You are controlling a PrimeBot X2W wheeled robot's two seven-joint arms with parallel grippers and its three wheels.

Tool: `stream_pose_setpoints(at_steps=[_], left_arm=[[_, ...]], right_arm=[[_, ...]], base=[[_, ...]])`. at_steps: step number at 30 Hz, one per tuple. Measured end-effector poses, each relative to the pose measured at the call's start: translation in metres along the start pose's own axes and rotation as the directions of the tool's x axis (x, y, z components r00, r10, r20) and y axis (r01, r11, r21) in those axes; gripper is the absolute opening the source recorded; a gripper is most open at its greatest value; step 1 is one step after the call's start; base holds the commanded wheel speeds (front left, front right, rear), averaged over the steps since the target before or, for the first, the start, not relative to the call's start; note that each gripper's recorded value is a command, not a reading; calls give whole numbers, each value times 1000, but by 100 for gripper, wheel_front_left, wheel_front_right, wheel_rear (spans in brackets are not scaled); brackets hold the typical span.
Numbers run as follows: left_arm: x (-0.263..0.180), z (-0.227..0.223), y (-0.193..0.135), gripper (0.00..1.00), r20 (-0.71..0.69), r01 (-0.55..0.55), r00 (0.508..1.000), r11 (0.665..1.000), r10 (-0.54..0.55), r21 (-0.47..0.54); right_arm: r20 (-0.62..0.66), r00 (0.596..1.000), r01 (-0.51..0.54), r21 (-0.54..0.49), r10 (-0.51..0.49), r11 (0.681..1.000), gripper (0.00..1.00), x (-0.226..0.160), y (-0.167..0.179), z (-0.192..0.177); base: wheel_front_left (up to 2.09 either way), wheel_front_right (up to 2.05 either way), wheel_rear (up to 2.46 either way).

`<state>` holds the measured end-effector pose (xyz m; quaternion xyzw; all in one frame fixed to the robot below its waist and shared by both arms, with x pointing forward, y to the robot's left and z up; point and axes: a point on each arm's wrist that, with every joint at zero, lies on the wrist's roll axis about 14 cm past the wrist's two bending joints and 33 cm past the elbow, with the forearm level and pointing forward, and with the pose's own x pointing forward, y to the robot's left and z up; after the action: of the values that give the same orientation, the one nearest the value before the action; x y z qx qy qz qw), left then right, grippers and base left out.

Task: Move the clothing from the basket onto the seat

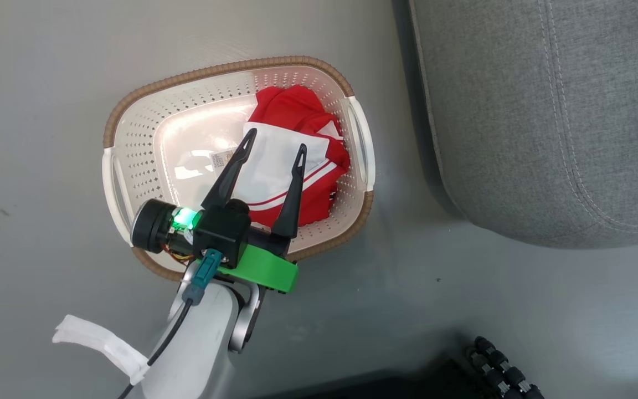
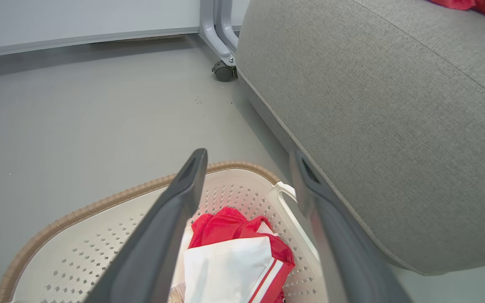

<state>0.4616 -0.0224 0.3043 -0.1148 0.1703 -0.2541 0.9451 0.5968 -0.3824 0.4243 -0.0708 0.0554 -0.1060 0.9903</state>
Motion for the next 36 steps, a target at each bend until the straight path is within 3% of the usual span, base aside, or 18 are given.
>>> stream_pose_setpoints(at_steps=[1,2,16,26,36], left_arm=[[0,2,0,100,5,1,1000,1000,-1,6],[0,5,-1,100,11,1,1000,1000,-1,8],[-26,45,-21,100,72,8,997,1000,-10,22],[-60,94,-35,100,174,-14,985,999,5,47],[-98,146,-32,100,314,-98,946,994,77,51]], right_arm=[[-4,1000,1,-1,-1,1000,48,-2,-1,0],[-5,1000,6,5,-6,1000,100,-3,-3,1],[22,1000,-2,7,2,1000,100,-51,-17,40],[157,987,-22,-28,26,999,100,-107,-33,108],[397,910,-126,-6,118,992,100,-170,-4,186]], base=[[0,0,0],[0,0,0],[0,0,0],[0,0,0],[0,0,0]])
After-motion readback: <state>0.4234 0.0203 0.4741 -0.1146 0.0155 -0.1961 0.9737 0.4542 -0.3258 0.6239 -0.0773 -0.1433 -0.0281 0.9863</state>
